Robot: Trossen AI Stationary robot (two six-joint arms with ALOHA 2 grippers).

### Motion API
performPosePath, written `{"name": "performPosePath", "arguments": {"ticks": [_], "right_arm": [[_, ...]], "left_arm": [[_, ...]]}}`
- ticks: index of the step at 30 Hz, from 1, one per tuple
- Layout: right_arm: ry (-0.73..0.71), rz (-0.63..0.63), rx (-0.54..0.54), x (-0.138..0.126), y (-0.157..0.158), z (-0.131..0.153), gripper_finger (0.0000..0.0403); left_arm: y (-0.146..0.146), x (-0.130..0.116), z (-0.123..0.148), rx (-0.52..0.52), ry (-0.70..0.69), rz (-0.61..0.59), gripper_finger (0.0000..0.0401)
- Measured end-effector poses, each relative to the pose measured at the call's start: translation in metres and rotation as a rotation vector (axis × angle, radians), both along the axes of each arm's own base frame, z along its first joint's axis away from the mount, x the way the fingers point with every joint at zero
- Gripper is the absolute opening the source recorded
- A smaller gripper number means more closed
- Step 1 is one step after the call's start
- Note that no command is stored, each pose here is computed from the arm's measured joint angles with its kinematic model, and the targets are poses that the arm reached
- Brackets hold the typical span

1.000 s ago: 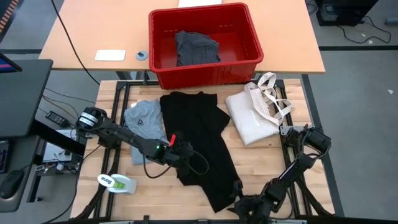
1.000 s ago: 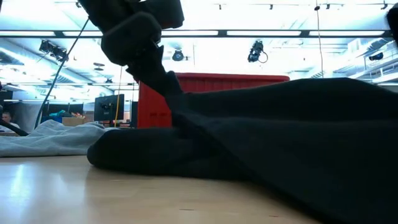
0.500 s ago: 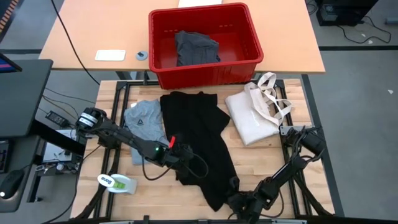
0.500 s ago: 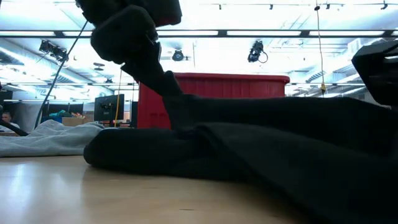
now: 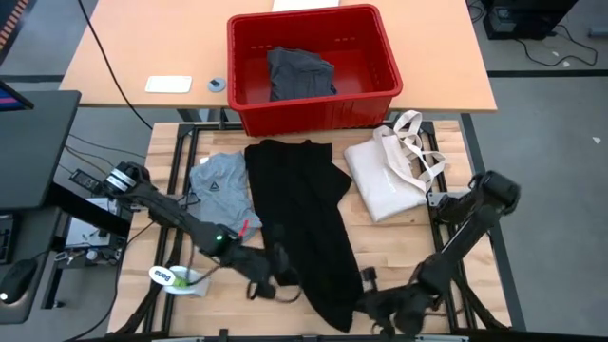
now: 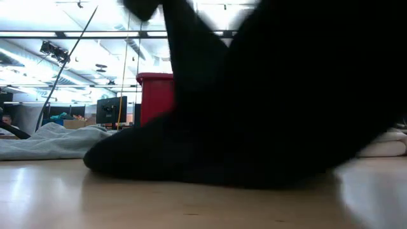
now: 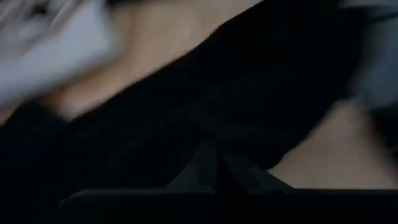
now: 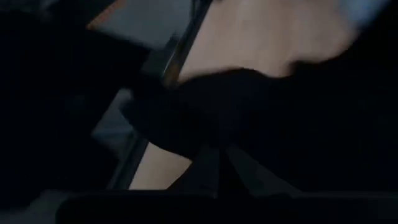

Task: Fold Laundry from Bin
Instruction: Fold the black shirt

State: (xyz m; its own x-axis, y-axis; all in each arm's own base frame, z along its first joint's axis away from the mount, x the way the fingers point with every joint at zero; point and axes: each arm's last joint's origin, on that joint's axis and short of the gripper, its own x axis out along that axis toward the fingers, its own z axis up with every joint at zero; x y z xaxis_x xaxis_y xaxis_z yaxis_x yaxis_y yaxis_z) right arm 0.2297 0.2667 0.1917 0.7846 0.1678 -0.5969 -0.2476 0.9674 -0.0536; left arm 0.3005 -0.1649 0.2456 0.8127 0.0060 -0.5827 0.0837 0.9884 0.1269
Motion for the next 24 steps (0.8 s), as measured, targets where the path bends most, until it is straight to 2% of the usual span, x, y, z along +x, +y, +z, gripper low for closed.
{"name": "performPosePath", "arguments": {"ticks": [2, 5, 12, 15, 20, 24], "right_arm": [[-0.07, -0.03, -0.011, -0.01, -0.005, 0.023, 0.0009], [-0.177, -0.063, 0.036, -0.025, -0.013, 0.059, 0.0009], [-0.246, -0.05, 0.141, -0.043, -0.025, 0.095, 0.0009], [-0.232, 0.017, 0.143, -0.049, -0.025, 0.1, 0.0009], [-0.201, 0.229, 0.112, -0.058, -0.022, 0.104, 0.0011], [-0.159, 0.342, 0.212, -0.061, -0.021, 0.11, 0.0012]], "left_arm": [[-0.011, -0.005, 0.015, -0.026, -0.078, -0.114, 0.0002], [-0.023, -0.015, 0.028, -0.014, -0.147, -0.205, 0.0002], [-0.037, -0.03, 0.044, -0.044, -0.224, -0.27, 0.0002], [-0.048, -0.037, 0.053, -0.072, -0.292, -0.317, 0.0002], [-0.064, -0.045, 0.081, -0.092, -0.38, -0.382, 0.0002], [-0.069, -0.047, 0.102, -0.167, -0.434, -0.378, 0.0002]]}}
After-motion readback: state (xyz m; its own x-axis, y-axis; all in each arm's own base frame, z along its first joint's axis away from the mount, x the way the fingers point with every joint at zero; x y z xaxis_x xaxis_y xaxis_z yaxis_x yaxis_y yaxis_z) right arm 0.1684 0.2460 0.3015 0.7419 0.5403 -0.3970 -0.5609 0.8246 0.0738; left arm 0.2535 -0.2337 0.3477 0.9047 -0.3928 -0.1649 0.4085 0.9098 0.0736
